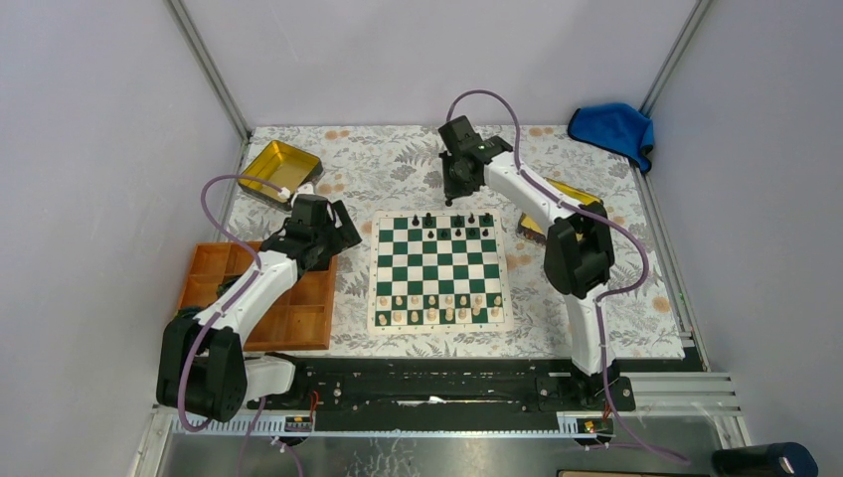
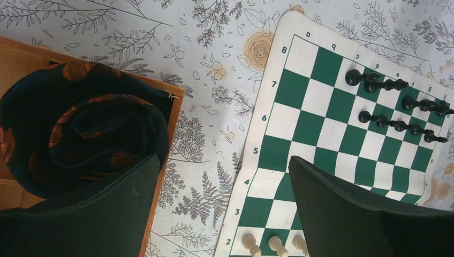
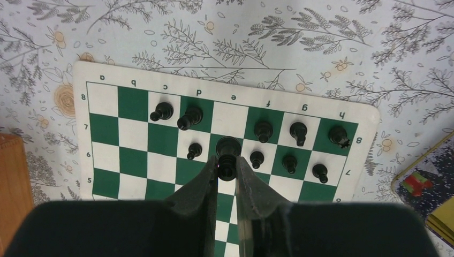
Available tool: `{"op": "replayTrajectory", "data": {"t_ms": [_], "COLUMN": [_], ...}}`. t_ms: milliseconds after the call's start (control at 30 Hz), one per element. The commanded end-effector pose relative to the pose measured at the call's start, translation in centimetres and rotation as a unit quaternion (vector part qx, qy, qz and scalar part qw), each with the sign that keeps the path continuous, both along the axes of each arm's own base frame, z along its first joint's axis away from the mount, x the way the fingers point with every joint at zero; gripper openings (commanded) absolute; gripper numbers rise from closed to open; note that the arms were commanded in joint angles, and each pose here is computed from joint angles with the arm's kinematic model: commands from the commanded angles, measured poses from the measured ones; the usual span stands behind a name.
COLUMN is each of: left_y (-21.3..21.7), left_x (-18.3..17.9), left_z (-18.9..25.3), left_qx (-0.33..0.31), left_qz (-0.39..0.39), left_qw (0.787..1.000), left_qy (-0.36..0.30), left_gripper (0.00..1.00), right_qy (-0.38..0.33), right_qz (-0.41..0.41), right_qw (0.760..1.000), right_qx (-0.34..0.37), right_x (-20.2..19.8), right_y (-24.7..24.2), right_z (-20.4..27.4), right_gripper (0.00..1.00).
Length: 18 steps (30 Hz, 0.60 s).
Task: Set up the chess pieces on the board
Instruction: Place the chess piece on the chessboard.
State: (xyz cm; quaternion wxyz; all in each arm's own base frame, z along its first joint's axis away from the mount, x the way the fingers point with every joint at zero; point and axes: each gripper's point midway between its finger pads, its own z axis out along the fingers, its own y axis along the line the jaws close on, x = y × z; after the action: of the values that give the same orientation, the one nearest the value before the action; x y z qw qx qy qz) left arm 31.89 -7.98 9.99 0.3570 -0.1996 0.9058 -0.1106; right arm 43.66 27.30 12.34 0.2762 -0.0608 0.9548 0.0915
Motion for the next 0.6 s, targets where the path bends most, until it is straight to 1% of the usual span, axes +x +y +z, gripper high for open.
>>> {"op": "replayTrajectory", "data": {"t_ms": [0,567], "left_y": [0.0,0.0], "left_x": [0.2,0.7], "left_z": [-0.2,-0.4], "left_qx": [0.002,0.011], "left_qz": [0.006,0.0], "left_qw": [1.0,1.0], "left_qy": [-0.001,0.004], "left_gripper": [0.99,0.99], "right_qy": [-0.001,0.024], "right_qz": [0.03,0.043], "right_qw": [0.999,0.999], "right_qx": [0.01,-0.009], "right_x": [-0.2,0.2], "right_y": [1.8,2.7], "right_z": [0.6,-2.8], "right_gripper": [0.0,0.0]}}
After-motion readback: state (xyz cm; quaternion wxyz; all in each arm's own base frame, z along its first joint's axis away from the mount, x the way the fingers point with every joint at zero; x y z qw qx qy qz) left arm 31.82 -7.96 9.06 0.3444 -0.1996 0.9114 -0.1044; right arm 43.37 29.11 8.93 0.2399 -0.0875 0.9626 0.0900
